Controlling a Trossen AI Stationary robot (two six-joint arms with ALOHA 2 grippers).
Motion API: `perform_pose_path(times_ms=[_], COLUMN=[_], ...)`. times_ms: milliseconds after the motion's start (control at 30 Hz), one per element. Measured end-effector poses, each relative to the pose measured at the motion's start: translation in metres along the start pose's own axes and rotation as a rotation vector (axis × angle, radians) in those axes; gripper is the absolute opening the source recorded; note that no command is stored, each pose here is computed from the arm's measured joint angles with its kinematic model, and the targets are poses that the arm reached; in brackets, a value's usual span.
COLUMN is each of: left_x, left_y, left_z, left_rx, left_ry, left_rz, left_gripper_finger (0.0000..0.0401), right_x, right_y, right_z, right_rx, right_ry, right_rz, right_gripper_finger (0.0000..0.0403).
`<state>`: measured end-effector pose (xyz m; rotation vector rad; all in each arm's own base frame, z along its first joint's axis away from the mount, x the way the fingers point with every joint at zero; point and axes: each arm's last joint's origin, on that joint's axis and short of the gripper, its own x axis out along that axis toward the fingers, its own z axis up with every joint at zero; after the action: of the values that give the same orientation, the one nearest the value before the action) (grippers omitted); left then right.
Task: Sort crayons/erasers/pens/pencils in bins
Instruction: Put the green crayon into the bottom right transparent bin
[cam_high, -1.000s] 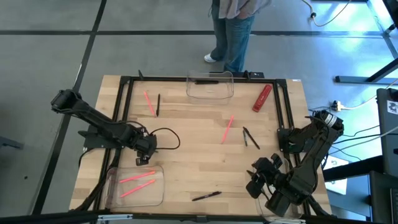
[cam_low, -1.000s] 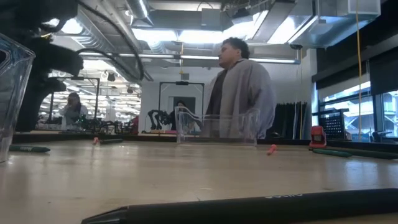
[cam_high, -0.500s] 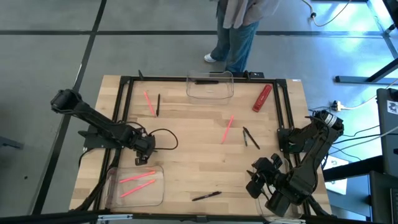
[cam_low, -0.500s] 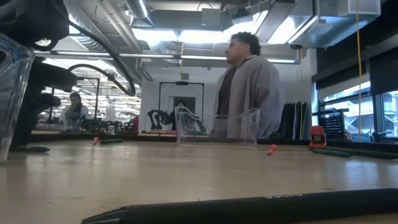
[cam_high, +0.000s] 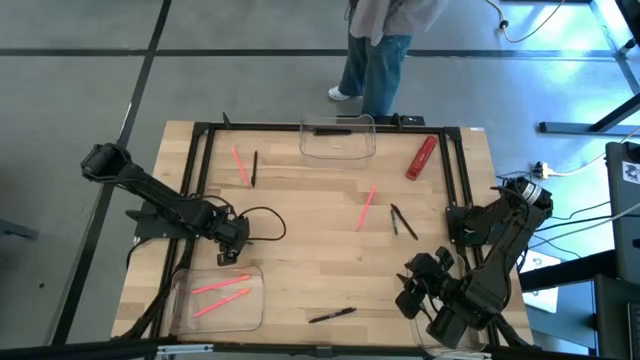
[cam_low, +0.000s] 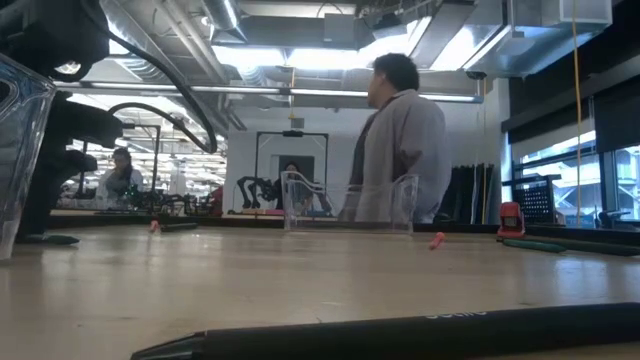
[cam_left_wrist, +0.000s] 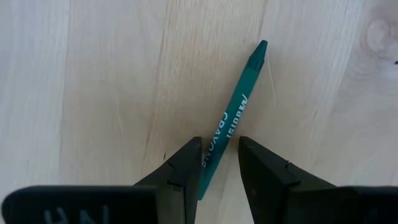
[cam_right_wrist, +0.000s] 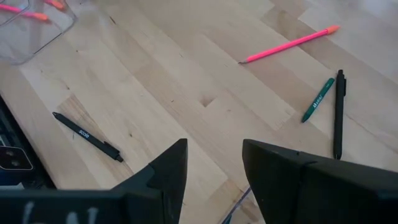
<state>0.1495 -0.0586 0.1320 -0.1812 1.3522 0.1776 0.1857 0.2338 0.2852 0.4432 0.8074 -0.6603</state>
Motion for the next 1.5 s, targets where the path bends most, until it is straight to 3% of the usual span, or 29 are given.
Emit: perform_pose_path(times_ms=[300,633,867,1300,1500], left_x=[0.0001,0.0004,0.0032,0.0083,0.0084], left_y=[0.0015,0.0061,0.0060,0.0037,0.0034], left_z=[-0.0008,0.0005,0.0007,0.0021,0.0025], left_rx=[0.006,0.006,0.010,0.017,0.015], left_ry=[-0.004,-0.083,-0.067,-0.038,-0.041], left_rz=[0.035,0.170,0.188,0.196,0.192], left_gripper_finger=[0.0101,0.0101,0.0099,0.0009,0.0008], right_x=[0.0000,0.0000,0.0000,0.0000,0.0001], right_y=[0.0001,0.0005,0.0015,0.0023,0.0023], right_z=[0.0000,-0.0001,-0.0003,-0.0005,-0.0005], right_rx=[0.001,0.005,0.012,0.018,0.017], right_ry=[0.000,0.002,0.003,0.005,0.005], right_rz=[0.000,0.004,0.013,0.020,0.020], right_gripper_finger=[0.0156,0.0156,0.0156,0.0156,0.0156])
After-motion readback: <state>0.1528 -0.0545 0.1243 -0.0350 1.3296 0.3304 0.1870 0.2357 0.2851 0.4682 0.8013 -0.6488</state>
